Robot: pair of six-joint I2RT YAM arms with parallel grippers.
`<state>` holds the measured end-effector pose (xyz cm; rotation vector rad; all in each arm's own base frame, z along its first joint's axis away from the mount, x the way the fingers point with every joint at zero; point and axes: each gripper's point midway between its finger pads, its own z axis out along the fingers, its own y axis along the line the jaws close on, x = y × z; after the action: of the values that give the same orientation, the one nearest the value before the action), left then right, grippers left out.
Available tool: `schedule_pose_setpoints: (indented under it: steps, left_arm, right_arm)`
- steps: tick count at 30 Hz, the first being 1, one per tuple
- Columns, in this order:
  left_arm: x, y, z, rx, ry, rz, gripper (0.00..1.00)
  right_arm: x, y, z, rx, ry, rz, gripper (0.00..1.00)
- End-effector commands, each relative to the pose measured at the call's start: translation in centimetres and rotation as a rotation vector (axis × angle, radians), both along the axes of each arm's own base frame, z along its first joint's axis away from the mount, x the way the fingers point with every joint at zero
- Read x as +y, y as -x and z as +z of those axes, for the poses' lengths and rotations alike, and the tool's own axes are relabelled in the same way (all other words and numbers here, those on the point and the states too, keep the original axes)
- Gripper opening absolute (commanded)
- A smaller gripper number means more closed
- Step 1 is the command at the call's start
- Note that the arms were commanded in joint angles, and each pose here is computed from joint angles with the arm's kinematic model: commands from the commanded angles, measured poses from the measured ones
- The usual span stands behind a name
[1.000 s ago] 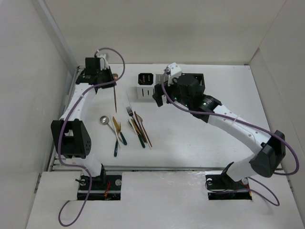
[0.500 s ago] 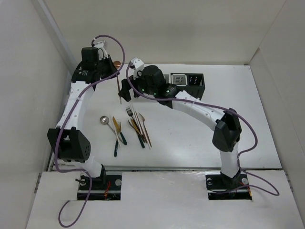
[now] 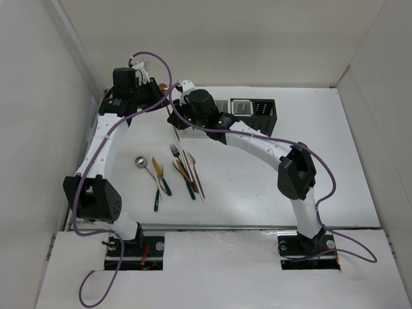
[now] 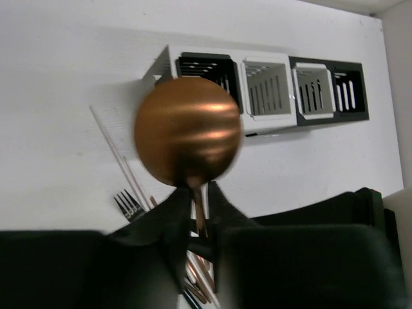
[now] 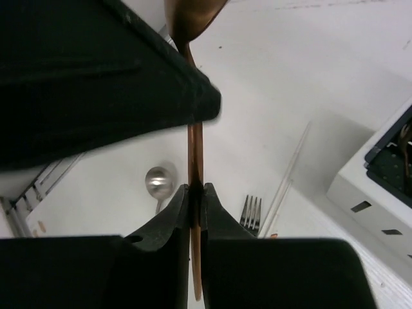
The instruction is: Sort the eating utensils into containers
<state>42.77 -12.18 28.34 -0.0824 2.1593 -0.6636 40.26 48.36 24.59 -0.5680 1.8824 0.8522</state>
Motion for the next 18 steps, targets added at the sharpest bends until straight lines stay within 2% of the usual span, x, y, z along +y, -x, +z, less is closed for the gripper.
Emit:
schedule_pose_setpoints:
  steps: [1, 3, 4, 5, 7, 8, 10, 11, 12, 13, 16, 17, 18]
  left_arm:
    - [-2.9, 2.1, 2.1, -0.061, 0.041, -0.143, 0.19]
    - [-3.1, 2.0, 2.6, -0.101, 0.001, -0.169, 0.41]
    - [-2.7, 2.1, 2.5, -0.101, -0.03, -0.17, 0.59]
    - [-2.6, 2.1, 2.7, -0.131, -0.084, -0.192, 0.65]
    - [-1.2, 1.5, 4.4, -0.193, -0.185, -0.165, 0.71]
    - [-0.5, 1.6, 4.6, -0.201, -0.238, -0.16, 0.74]
    - [2.0, 1.1, 6.1, -0.286, -0.408, -0.126, 0.77]
    - [2.9, 1.1, 6.6, -0.307, -0.464, -0.107, 0.8]
    - [3.8, 1.1, 8.1, -0.359, -0.512, -0.073, 0.92]
    - [5.8, 1.0, 7.1, -0.337, -0.582, -0.011, 1.0]
    - [8.1, 1.3, 6.8, -0.347, -0.637, 0.074, 1.0]
    - [8.3, 1.4, 4.0, -0.29, -0.633, 0.058, 1.0]
    - [8.3, 1.8, 3.0, -0.264, -0.606, 0.061, 1.0]
  right_arm:
    - [0.1, 0.0, 6.4, -0.138, -0.131, -0.041, 0.0]
    - [-1.8, -1.2, 5.8, -0.143, -0.125, -0.096, 0.0]
    - [-3.0, -1.3, 7.1, -0.168, -0.133, -0.115, 0.0]
    - [-4.1, -1.7, 7.4, -0.187, -0.124, -0.138, 0.0]
    - [-7.8, -3.7, 6.7, -0.204, -0.082, -0.235, 0.0]
    - [-10.0, -3.9, 8.9, -0.266, -0.084, -0.271, 0.0]
    - [-15.1, -6.1, 8.5, -0.313, -0.041, -0.4, 0.0]
    - [-17.6, -6.2, 10.4, -0.364, -0.046, -0.445, 0.0]
    - [-19.5, -6.7, 10.6, -0.377, -0.051, -0.49, 0.0]
    - [-23.2, -8.0, 9.1, -0.375, -0.013, -0.56, 0.0]
    - [-28.4, -9.0, 10.8, -0.465, -0.055, -0.667, 0.0]
    - [-31.0, -9.7, 8.9, -0.464, -0.017, -0.719, 0.0]
    - [-32.1, -10.1, 9.8, -0.513, -0.042, -0.744, 0.0]
